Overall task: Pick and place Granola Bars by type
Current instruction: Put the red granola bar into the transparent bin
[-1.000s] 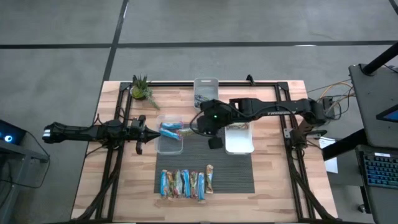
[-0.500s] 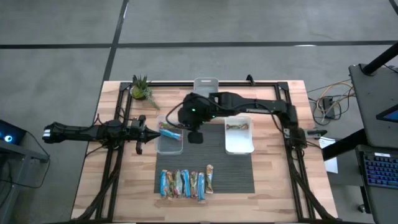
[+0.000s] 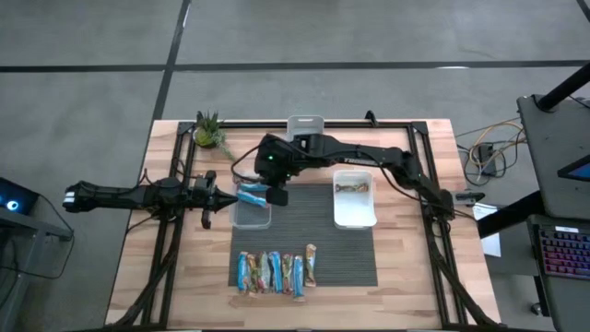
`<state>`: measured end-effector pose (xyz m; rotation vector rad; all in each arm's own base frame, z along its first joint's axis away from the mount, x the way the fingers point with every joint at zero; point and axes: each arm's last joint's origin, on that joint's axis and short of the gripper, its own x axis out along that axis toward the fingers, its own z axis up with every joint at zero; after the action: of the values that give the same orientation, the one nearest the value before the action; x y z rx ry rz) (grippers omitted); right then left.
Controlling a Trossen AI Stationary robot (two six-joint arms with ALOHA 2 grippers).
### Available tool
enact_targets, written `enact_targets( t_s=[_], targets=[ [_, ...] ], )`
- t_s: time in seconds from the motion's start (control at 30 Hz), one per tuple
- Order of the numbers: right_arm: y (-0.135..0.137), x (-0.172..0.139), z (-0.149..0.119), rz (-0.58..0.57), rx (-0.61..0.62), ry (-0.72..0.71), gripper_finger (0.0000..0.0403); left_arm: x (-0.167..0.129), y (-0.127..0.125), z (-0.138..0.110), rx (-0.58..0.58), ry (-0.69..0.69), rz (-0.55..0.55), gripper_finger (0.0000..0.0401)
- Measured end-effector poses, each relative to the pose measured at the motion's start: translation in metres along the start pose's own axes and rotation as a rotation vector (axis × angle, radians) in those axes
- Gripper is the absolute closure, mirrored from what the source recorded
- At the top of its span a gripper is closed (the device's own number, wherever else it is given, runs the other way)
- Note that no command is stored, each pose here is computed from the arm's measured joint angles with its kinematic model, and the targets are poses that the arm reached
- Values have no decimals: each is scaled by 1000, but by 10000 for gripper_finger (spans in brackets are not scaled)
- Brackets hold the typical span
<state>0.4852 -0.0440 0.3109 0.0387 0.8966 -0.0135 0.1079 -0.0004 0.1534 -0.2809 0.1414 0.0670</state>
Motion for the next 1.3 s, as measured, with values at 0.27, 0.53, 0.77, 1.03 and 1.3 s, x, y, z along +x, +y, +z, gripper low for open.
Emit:
enact_targets(
  t_s=[0.27, 0.53, 0.77, 1.03, 1.3],
  targets=[
    [-2, 19, 2, 77, -25, -51, 365, 0, 0, 0, 0, -1, 0, 401],
    [-3, 41, -2, 121, -20, -47, 365, 0, 0, 0, 0, 0, 0, 401],
    [-8, 46, -3, 116, -10, -50, 365, 0, 0, 0, 0, 0, 1, 401],
    [-19, 47, -4, 101, 5, -63, 365, 0, 0, 0, 0, 0, 0, 401],
    [-23, 51, -4, 95, 6, -92, 365, 0, 0, 0, 0, 0, 0, 401]
  ],
)
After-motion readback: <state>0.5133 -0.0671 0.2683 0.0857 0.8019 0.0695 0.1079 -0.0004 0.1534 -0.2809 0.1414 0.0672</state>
